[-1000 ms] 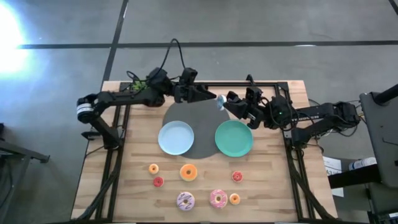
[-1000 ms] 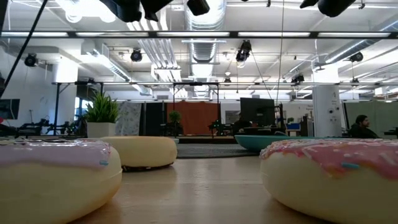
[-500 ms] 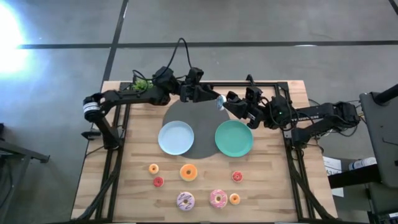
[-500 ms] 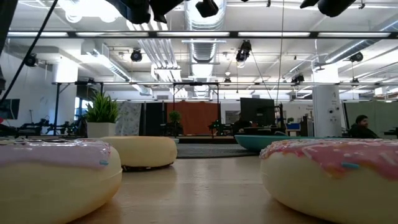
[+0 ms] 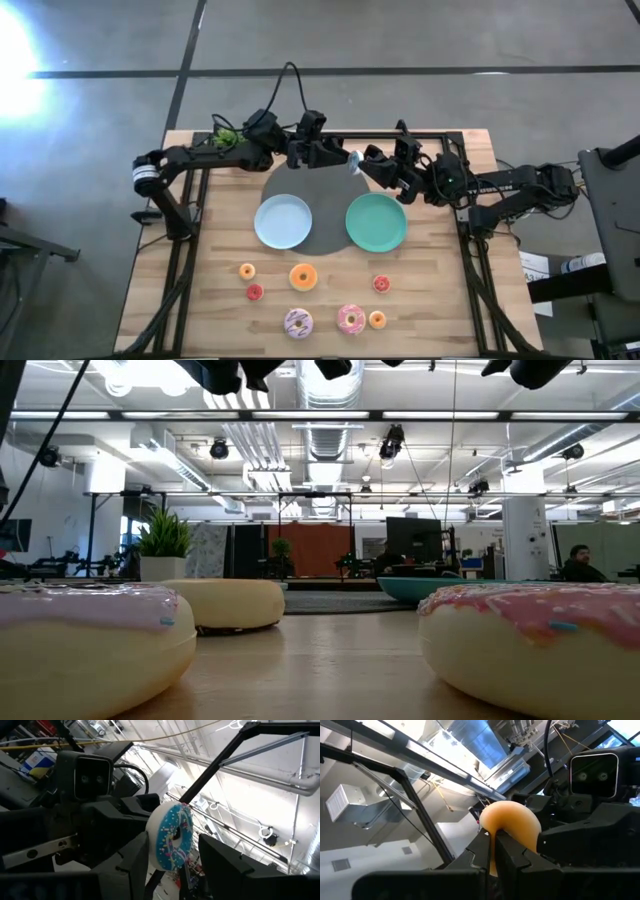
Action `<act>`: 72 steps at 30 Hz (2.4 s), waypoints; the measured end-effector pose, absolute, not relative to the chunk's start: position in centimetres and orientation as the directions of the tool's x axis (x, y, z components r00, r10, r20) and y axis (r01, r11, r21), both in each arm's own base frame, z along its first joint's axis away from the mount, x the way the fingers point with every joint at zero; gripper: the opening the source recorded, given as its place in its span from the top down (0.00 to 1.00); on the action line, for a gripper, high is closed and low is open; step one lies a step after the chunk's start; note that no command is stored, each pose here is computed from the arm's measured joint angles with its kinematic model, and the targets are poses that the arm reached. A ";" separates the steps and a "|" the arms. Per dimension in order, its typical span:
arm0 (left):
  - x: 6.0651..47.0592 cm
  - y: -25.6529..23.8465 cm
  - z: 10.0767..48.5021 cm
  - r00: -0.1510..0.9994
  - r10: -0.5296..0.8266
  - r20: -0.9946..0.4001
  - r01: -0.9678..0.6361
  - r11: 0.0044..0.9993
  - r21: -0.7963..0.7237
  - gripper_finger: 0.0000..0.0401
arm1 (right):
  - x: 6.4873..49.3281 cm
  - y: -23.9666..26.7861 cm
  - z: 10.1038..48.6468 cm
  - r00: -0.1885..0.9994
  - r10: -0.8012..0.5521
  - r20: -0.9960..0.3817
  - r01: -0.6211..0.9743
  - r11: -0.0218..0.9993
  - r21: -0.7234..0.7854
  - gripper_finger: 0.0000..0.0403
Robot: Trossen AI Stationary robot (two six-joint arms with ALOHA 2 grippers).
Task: Pick & Place donuts
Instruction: Put the bottom right small orange donut on the light blue plate
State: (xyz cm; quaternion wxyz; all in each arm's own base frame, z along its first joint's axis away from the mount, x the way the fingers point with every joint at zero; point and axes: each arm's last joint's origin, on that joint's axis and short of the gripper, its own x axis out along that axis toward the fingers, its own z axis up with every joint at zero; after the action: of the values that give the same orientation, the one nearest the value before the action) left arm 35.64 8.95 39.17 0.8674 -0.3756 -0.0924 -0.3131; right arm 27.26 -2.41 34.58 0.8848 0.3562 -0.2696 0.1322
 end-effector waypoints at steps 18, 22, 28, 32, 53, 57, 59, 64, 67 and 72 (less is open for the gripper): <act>36.0 9.0 38.6 0.825 -0.431 0.366 0.564 0.585 -0.583 0.63 | 27.4 -2.4 34.3 0.835 0.033 0.550 -0.414 0.695 0.587 0.98; 36.0 9.0 38.9 0.820 -0.437 0.371 0.572 0.585 -0.575 0.63 | 27.4 -2.4 34.3 0.836 0.033 0.547 -0.412 0.695 0.589 0.98; 36.0 8.7 39.3 0.807 -0.458 0.373 0.590 0.587 -0.555 0.65 | 27.5 -2.6 34.1 0.849 0.012 0.528 -0.385 0.698 0.603 0.98; 36.0 8.7 39.2 0.804 -0.471 0.362 0.592 0.585 -0.554 0.72 | 27.5 -2.6 34.0 0.863 -0.011 0.506 -0.357 0.695 0.624 0.95; 36.4 9.7 29.8 0.937 -0.272 -0.220 0.045 0.717 -0.696 0.98 | 18.6 -1.6 33.2 0.896 -0.372 -0.241 0.433 0.613 0.661 0.60; 34.5 8.7 27.1 0.877 -0.273 -0.396 -0.078 0.731 -0.678 0.98 | 18.4 -1.0 32.7 0.883 -0.366 -0.295 0.466 0.601 0.649 0.58; 33.1 8.1 25.9 0.856 -0.284 -0.432 -0.109 0.717 -0.688 0.98 | 18.9 -0.9 32.3 0.880 -0.357 -0.312 0.472 0.604 0.642 0.58; 28.7 6.8 21.2 0.786 -0.296 -0.543 -0.264 0.633 -0.728 0.98 | 20.4 -0.8 31.0 0.858 -0.349 -0.378 0.514 0.609 0.604 0.58; 25.9 6.0 19.3 0.765 -0.299 -0.571 -0.320 0.592 -0.740 0.98 | 21.3 -0.7 30.2 0.854 -0.309 -0.418 0.515 0.619 0.593 0.58; 22.3 4.9 15.8 0.720 -0.256 -0.646 -0.460 0.521 -0.719 0.98 | 22.5 -0.7 29.2 0.844 -0.276 -0.459 0.521 0.625 0.581 0.58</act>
State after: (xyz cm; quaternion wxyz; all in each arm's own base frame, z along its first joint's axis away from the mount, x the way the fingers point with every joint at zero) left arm 22.32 4.93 15.82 0.7903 -0.4850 0.3689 0.0645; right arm 22.54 -0.70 29.15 0.8862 0.3700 0.1651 -0.2249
